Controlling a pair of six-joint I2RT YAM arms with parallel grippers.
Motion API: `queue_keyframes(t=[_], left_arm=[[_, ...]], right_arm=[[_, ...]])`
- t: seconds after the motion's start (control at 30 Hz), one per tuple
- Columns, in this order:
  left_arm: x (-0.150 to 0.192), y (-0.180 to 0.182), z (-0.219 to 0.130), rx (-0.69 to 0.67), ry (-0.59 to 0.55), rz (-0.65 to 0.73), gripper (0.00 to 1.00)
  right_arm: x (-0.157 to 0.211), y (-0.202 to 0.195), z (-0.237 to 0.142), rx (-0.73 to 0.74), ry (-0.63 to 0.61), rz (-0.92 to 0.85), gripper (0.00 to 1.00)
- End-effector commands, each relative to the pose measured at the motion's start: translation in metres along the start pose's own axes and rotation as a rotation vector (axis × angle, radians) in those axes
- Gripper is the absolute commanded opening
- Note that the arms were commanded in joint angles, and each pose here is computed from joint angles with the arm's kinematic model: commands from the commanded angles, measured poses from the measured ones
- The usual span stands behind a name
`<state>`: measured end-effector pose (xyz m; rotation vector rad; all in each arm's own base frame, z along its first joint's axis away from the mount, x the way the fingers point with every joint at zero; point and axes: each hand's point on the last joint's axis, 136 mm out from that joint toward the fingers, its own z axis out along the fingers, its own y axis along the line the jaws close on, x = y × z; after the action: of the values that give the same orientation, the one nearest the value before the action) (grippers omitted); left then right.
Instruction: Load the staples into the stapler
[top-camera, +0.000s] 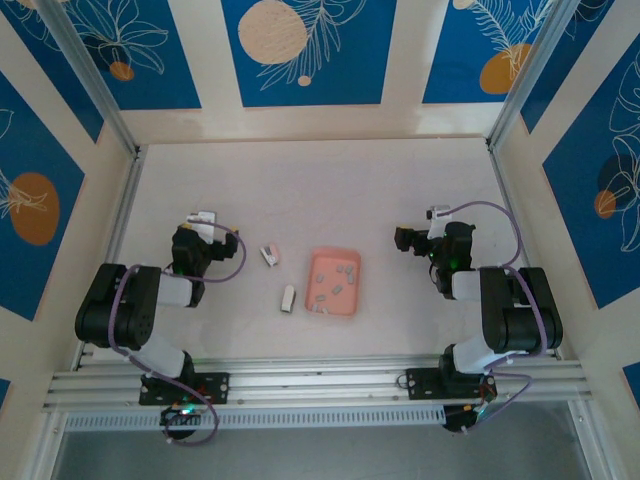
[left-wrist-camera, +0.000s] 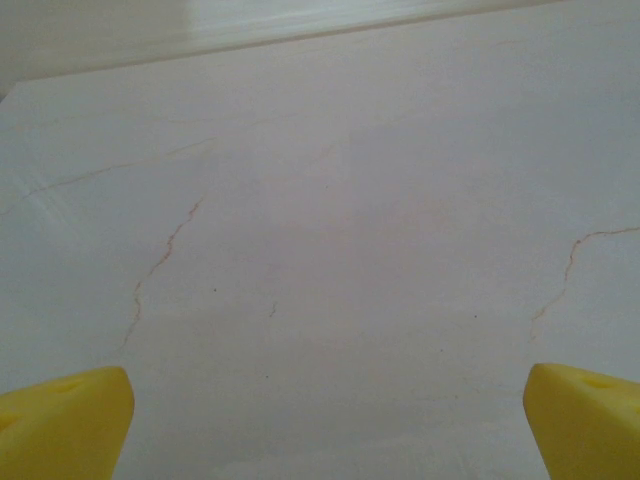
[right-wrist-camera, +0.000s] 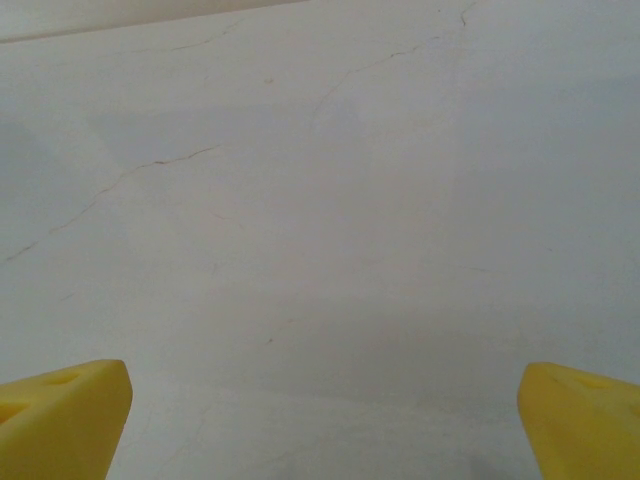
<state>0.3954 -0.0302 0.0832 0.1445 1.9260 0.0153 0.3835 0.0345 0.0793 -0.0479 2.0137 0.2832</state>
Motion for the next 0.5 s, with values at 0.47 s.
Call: queue_keyframes(t=[0.47], left_arm=[[-0.034,0.011,-0.009,-0.017,0.036,-0.012,0.91]], right_arm=[[-0.058,0.004,-0.016,0.000,-0.028,0.012,0.99]])
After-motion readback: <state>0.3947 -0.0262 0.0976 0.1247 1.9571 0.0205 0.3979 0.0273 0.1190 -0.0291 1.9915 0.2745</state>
